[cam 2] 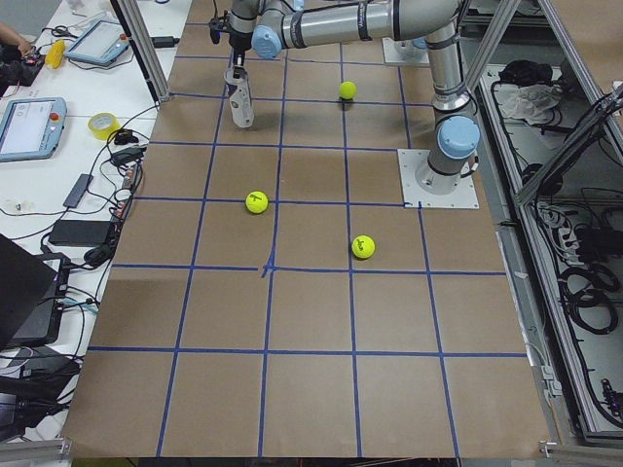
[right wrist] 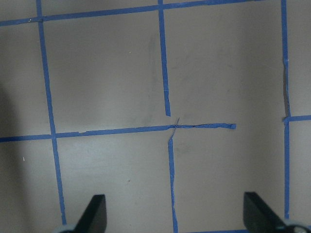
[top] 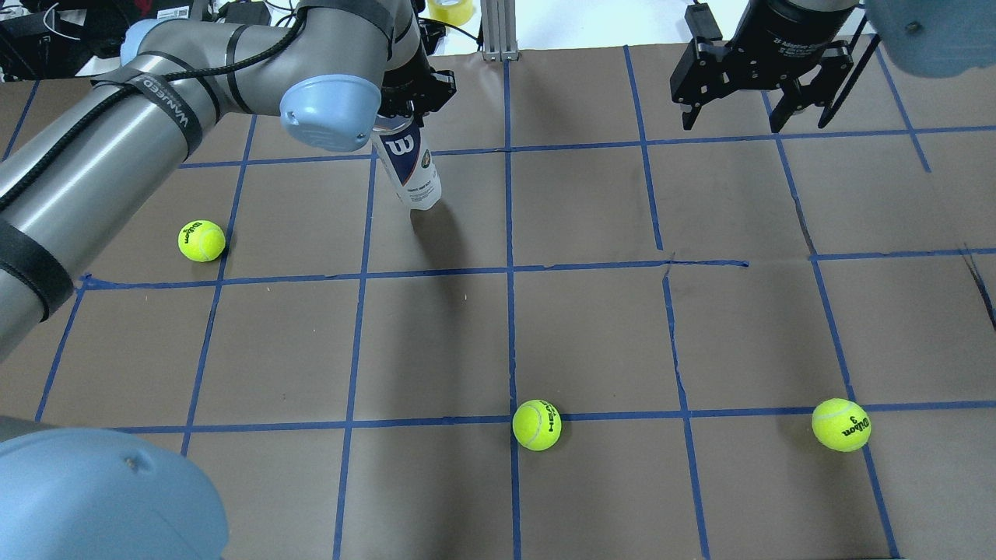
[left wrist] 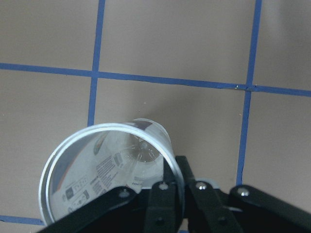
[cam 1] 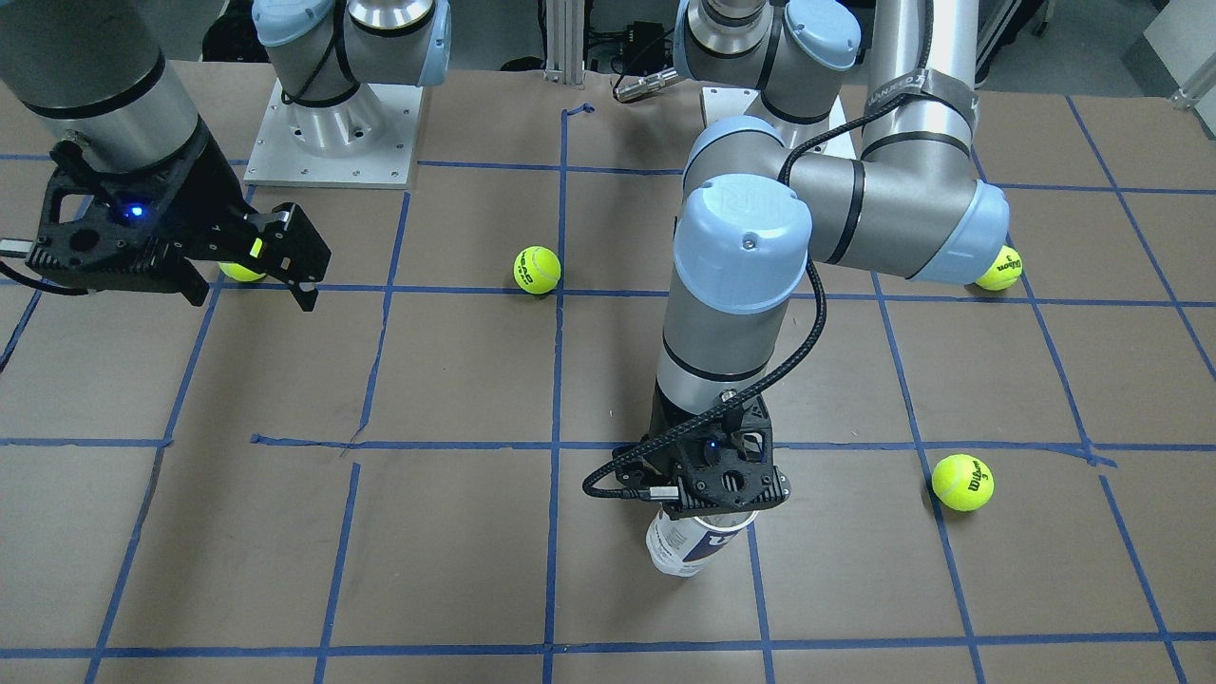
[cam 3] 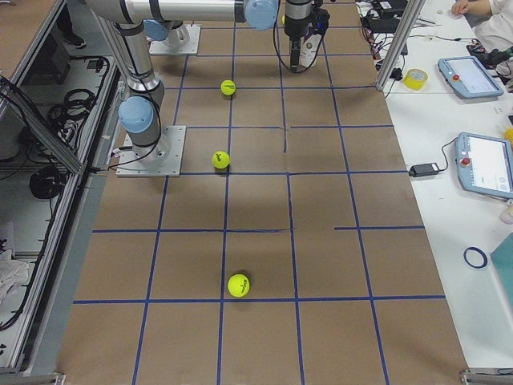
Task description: Lift up tennis ball bucket
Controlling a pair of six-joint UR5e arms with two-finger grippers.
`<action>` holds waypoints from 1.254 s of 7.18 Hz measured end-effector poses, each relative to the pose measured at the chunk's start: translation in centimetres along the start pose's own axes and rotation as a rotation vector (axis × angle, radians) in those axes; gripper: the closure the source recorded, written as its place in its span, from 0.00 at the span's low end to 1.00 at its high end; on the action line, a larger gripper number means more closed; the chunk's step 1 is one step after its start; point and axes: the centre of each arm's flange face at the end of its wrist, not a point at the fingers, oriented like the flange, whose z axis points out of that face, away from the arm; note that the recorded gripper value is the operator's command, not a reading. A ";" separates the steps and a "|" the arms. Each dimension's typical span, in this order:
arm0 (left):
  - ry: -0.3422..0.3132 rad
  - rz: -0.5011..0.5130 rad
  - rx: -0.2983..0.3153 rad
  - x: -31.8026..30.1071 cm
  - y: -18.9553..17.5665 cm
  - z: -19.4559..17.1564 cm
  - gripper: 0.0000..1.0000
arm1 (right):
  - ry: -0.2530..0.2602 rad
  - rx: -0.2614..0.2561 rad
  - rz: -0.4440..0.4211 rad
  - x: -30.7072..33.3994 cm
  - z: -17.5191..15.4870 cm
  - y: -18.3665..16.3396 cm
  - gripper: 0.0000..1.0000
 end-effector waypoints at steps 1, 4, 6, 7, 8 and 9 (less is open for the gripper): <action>0.001 -0.003 -0.007 0.3 0.3 0.3 1.00 | 0.000 0.000 0.000 0.0 0.0 0.0 0.00; 0.005 -0.006 -0.028 0.8 0.7 0.8 0.00 | 0.000 0.001 0.000 -0.1 0.0 0.0 0.00; 0.004 -0.005 -0.040 0.8 0.9 0.0 0.00 | 0.000 0.002 0.001 0.0 0.0 0.0 0.00; 0.005 -0.005 -0.044 0.7 1.0 -1.2 0.00 | 0.000 0.003 0.001 0.0 0.0 0.0 0.00; 0.008 -0.006 -0.048 0.6 0.8 -3.2 0.00 | 0.001 0.002 0.000 0.0 0.0 0.0 0.00; 0.004 -0.005 -0.055 0.4 0.3 -6.2 0.00 | 0.002 0.001 -0.001 0.0 0.0 0.0 0.00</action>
